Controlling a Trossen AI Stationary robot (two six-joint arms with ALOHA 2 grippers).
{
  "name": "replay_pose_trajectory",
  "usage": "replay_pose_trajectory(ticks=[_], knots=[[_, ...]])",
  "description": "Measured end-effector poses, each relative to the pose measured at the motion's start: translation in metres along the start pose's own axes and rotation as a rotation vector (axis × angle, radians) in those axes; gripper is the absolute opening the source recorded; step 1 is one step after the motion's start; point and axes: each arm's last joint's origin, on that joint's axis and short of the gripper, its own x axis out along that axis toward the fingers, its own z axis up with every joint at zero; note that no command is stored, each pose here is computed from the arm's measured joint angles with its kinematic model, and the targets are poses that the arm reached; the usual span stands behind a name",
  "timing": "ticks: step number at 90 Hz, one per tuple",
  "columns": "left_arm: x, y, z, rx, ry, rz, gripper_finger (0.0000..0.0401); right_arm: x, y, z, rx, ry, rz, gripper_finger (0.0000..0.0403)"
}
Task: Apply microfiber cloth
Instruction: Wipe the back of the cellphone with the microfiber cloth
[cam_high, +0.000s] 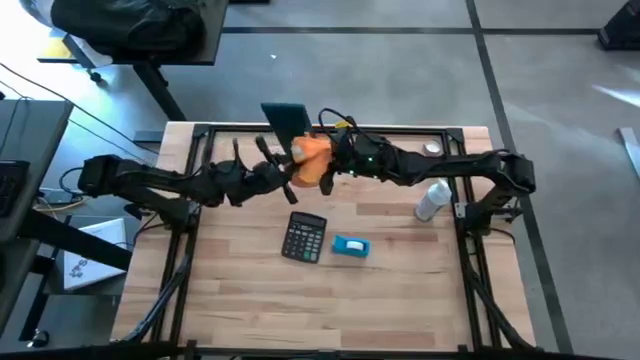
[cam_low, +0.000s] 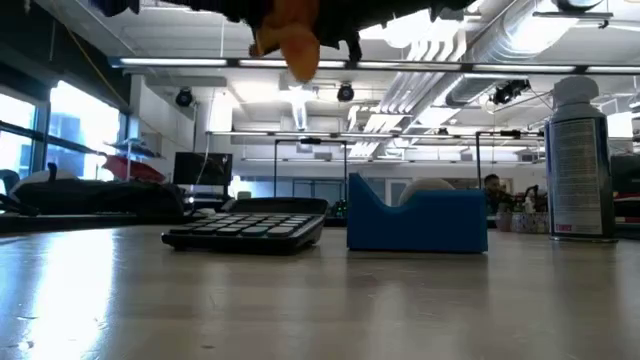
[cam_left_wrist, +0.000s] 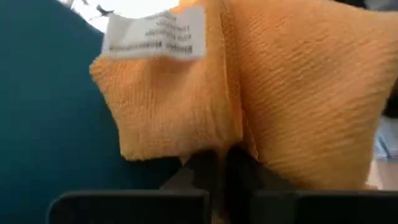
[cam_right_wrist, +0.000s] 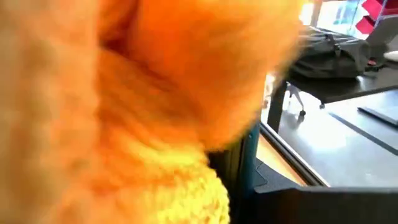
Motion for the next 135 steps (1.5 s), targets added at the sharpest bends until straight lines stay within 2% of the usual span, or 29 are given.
replay_pose_trajectory(ticks=[18, 30, 65, 80, 108, 125, 135], knots=[[-0.011, 0.016, -0.001, 0.081, 0.057, 0.111, 0.0, -0.002, 0.003, 0.002, 0.007, -0.012, -0.011, 0.0], [-0.015, 0.031, 0.005, 0.123, 0.034, 0.184, 0.0, -0.002, 0.003, 0.002, 0.009, -0.004, 0.0, 0.0], [-0.03, 0.082, 0.013, 0.136, -0.043, 0.379, 0.0, -0.004, 0.016, -0.003, -0.051, 0.04, 0.07, 0.0], [-0.028, 0.092, 0.012, 0.069, -0.157, 0.343, 0.0, -0.003, 0.025, -0.006, -0.073, 0.046, 0.103, 0.0], [-0.031, 0.087, 0.018, 0.045, -0.174, 0.31, 0.0, -0.003, 0.019, -0.011, -0.081, 0.095, -0.051, 0.0], [-0.04, 0.08, 0.026, 0.045, -0.16, 0.283, 0.0, -0.003, 0.013, -0.013, -0.129, 0.111, -0.183, 0.0], [-0.041, 0.075, 0.026, 0.04, -0.141, 0.252, 0.0, -0.004, 0.011, -0.011, -0.155, 0.107, -0.217, 0.0]])
